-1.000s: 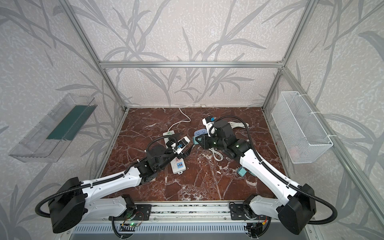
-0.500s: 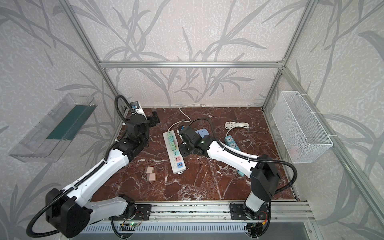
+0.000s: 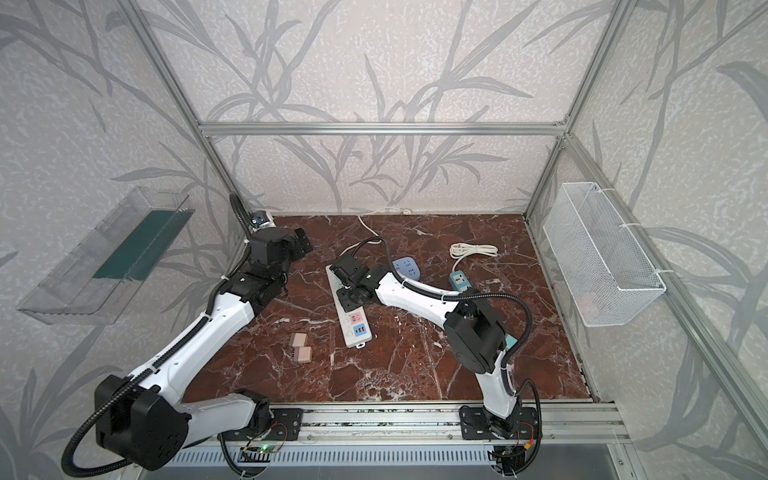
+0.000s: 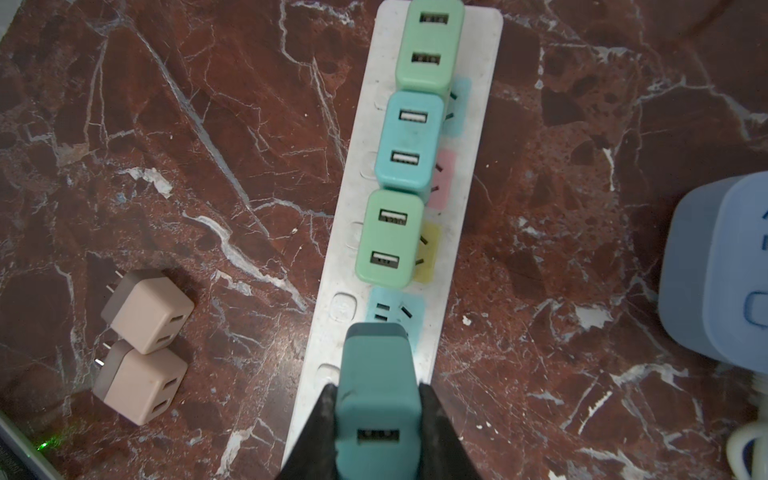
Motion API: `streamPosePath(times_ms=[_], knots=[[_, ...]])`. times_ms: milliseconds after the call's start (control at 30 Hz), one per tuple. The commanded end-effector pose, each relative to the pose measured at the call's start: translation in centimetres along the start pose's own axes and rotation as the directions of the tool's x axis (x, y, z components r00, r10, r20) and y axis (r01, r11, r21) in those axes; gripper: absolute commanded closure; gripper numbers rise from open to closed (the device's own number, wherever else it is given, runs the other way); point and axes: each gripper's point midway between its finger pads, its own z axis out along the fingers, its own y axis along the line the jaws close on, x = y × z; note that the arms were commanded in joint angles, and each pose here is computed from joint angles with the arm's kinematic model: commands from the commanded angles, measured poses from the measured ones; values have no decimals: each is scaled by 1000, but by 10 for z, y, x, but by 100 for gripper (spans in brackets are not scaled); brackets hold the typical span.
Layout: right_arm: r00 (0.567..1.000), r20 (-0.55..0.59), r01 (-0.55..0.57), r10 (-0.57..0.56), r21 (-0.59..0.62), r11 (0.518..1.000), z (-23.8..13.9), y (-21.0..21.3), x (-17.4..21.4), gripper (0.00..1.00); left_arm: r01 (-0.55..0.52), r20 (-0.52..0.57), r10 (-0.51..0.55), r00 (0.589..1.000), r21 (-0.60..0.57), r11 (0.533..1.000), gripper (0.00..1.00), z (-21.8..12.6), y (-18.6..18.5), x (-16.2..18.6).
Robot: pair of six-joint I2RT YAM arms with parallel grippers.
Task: Insert the plug
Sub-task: 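Lower the teal adapter onto the white strip's fourth socket with the right gripper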
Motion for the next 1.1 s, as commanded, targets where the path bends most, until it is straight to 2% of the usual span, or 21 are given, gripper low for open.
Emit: streamPosePath(times_ms=[0, 300, 900, 1067], knots=[[999, -31, -19, 19, 17, 1000, 4, -2, 3, 100, 37, -13, -37, 999, 17, 999, 4, -3, 2, 2], [998, -37, -42, 44, 44, 998, 14, -7, 7, 100, 71, -48, -69, 996, 46, 996, 6, 2, 0, 7], [997, -51, -50, 54, 69, 996, 28, -11, 6, 100, 99, -49, -97, 994, 52, 994, 7, 4, 3, 6], [996, -75, -40, 49, 124, 991, 29, -18, 8, 100, 111, -54, -108, 993, 56, 992, 7, 5, 4, 6]])
